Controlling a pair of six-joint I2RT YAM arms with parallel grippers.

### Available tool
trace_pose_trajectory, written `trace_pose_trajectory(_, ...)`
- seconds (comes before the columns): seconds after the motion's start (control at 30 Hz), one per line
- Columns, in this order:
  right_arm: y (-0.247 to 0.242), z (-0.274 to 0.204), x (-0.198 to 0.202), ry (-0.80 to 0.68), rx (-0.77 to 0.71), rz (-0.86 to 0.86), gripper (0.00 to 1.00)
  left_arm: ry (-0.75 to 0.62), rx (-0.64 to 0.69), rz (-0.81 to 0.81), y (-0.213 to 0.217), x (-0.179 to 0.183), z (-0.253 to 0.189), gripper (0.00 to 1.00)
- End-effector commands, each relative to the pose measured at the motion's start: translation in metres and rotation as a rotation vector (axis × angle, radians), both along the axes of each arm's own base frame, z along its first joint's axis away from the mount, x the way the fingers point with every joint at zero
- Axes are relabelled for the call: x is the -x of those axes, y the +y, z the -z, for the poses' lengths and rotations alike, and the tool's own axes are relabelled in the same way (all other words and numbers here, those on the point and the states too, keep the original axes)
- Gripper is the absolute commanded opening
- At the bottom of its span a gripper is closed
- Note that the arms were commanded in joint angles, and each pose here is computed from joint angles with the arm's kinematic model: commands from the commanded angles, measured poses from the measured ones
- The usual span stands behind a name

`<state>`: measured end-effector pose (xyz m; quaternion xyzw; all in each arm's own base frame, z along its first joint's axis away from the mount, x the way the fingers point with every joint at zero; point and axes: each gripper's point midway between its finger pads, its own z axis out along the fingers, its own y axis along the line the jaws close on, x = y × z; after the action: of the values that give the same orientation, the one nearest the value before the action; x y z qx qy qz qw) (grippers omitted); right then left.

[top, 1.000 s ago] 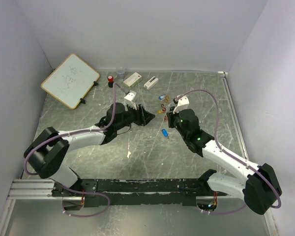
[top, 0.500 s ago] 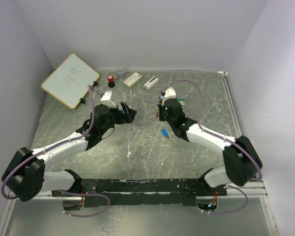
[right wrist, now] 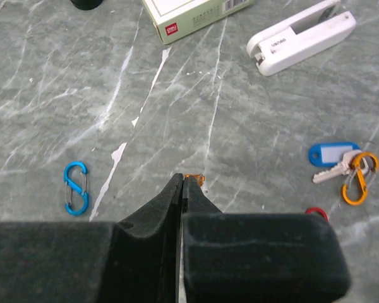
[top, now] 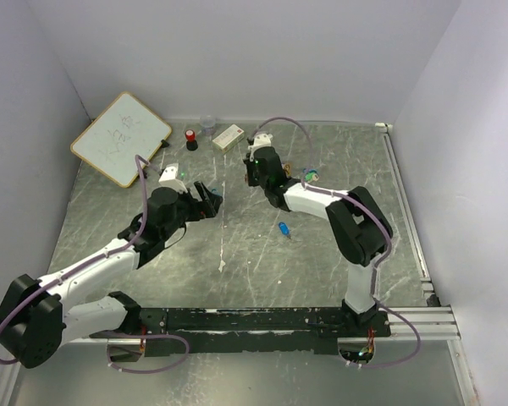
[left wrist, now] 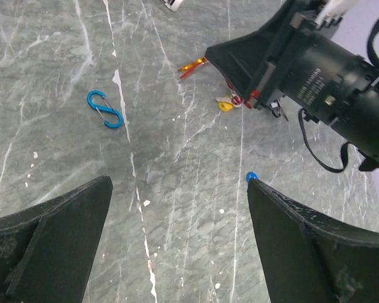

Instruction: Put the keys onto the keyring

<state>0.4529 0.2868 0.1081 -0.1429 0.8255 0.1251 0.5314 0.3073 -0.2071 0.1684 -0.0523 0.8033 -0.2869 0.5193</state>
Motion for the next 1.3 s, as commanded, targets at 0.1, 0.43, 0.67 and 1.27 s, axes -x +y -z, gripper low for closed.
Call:
trace_pose_trajectory(0.1, 0.008, 0.002, -0.034, -0.028, -0.013, 0.001, 0.00, 0.011, -0.002, 0.001, 0.002, 0.000, 0.002, 0.98)
trace_pose_trajectory(0.43, -0.022, -0.011, -0.025, -0.038, -0.015, 0.049, 0.59, 0.041, -0.014, 0.025, -0.005, -0.002, 0.010, 0.98)
trace_pose_trajectory(0.67, -0.063, -0.001, 0.033, 0.089, 0.012, 0.115, 0.60, 0.058, -0.013, 0.030, -0.009, -0.005, 0.018, 0.97)
trace_pose_trajectory(1.27, -0.135, 0.054, 0.142, 0.330, 0.062, 0.265, 0.57, 0.128, -0.003, 0.081, -0.026, -0.009, 0.044, 0.95)
